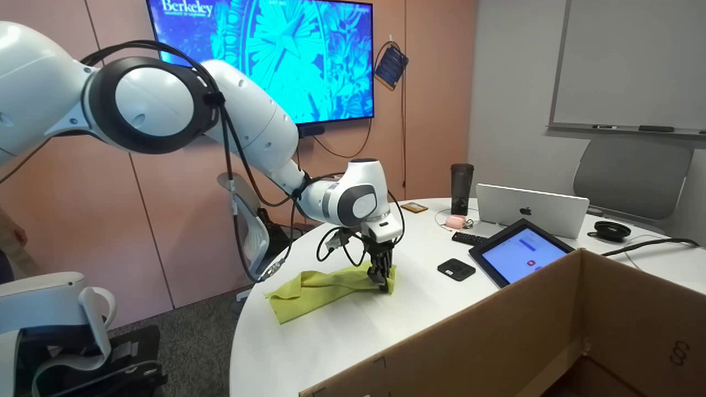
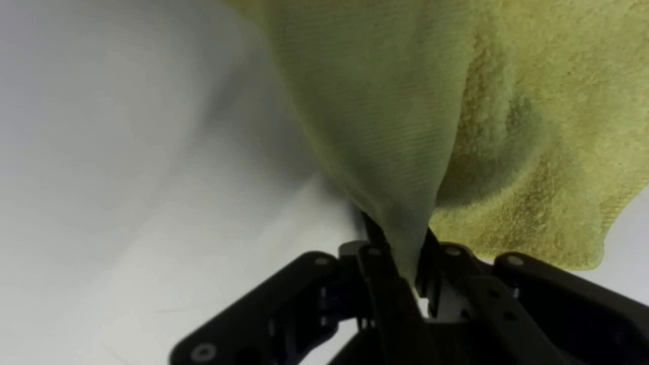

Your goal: Put the marker on the towel then put the towel in the box

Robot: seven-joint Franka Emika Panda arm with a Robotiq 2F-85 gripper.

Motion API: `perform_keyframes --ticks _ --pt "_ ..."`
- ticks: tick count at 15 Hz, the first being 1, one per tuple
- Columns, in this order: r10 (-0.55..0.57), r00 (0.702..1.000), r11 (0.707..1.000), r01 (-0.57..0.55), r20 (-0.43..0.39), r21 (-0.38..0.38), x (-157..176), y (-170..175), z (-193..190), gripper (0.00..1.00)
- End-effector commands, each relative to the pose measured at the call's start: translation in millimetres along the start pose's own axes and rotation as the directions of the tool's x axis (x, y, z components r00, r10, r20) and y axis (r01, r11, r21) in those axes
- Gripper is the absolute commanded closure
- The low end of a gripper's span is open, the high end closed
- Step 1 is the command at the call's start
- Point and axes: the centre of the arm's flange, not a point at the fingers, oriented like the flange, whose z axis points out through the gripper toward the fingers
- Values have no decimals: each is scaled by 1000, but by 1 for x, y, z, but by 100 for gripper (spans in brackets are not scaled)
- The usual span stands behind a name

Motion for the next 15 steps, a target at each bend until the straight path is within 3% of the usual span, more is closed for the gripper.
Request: perform_keyframes --ticks 1,9,15 --pt "-23 1000 1000 23 -3 7 1 -8 -10 100" --pt "-105 994 994 106 -21 36 -28 -16 -49 100" --pt "-178 983 979 180 -35 97 -72 -75 -80 100"
